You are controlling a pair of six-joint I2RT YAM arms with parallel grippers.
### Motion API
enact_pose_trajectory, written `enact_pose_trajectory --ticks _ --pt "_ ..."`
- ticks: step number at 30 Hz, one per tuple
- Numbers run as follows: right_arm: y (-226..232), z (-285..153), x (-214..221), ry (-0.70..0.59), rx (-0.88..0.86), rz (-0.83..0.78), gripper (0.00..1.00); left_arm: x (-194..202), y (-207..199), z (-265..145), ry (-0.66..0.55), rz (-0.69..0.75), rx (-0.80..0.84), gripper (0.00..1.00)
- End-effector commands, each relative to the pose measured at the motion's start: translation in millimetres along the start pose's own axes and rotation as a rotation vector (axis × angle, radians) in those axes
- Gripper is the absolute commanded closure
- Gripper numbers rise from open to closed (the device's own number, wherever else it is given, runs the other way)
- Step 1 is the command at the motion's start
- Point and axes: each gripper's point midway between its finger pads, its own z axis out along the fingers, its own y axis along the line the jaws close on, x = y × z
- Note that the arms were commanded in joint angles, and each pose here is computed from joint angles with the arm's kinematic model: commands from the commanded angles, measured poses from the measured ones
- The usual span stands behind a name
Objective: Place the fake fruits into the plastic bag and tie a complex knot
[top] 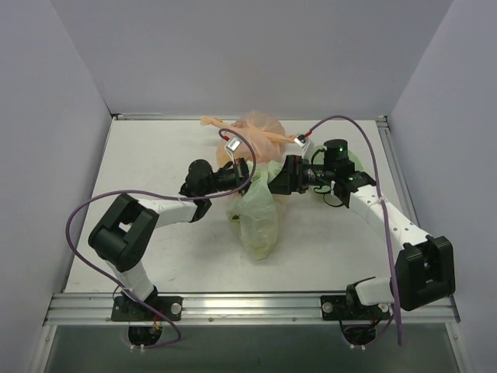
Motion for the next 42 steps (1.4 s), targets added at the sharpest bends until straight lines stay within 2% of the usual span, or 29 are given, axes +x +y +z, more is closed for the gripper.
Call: enact_pose_trajectory --ticks 1,3,4,7,9,11,15,27,35,39,42 --pt "5.6 -21.9 -0.6 0.019 0.017 -0.031 0.15 -23.1 -35.2 4.3 -0.047 0.115 0.099 1.0" --pt "3.4 -28.8 -0.8 0.017 0.027 -0.004 0.19 -22.9 -36.3 5.3 -0.042 0.116 0.103 1.0" --pt "5.6 -32.7 -3.2 0.004 0.027 -0.009 0.27 -22.6 -36.3 5.3 -0.04 0.117 0.103 1.0" --pt "4.1 -38.1 -11.3 -0.035 0.047 -0.009 0.42 -21.7 -34.6 5.9 -0.039 0.113 0.101 1.0" --pt "3.7 -36.4 -16.7 -0.059 0.046 0.004 0.46 -20.9 -33.9 6.6 -0.037 0.111 0.102 1.0" --pt "1.9 -32.4 -24.4 -0.087 0.035 0.012 0.53 -21.0 -34.7 6.9 -0.034 0.11 0.105 1.0" --pt "-1.8 -20.8 -30.9 -0.112 -0.001 0.041 0.58 -24.8 -37.2 11.0 -0.042 0.112 0.113 1.0" --pt "18.8 8.1 10.5 0.006 -0.092 0.012 0.55 -37.6 -42.2 23.3 -0.085 0.1 0.126 1.0" --pt "17.9 23.9 4.9 0.006 -0.129 0.012 0.54 -20.8 -46.6 29.2 -0.057 0.084 0.157 1.0" --pt "15.6 18.8 -12.5 -0.016 -0.136 -0.023 0.44 -5.2 -42.7 21.4 -0.02 0.07 0.148 1.0" --pt "16.0 8.2 -10.5 0.014 -0.123 -0.06 0.37 7.7 -36.9 13.7 0.01 0.052 0.136 1.0"
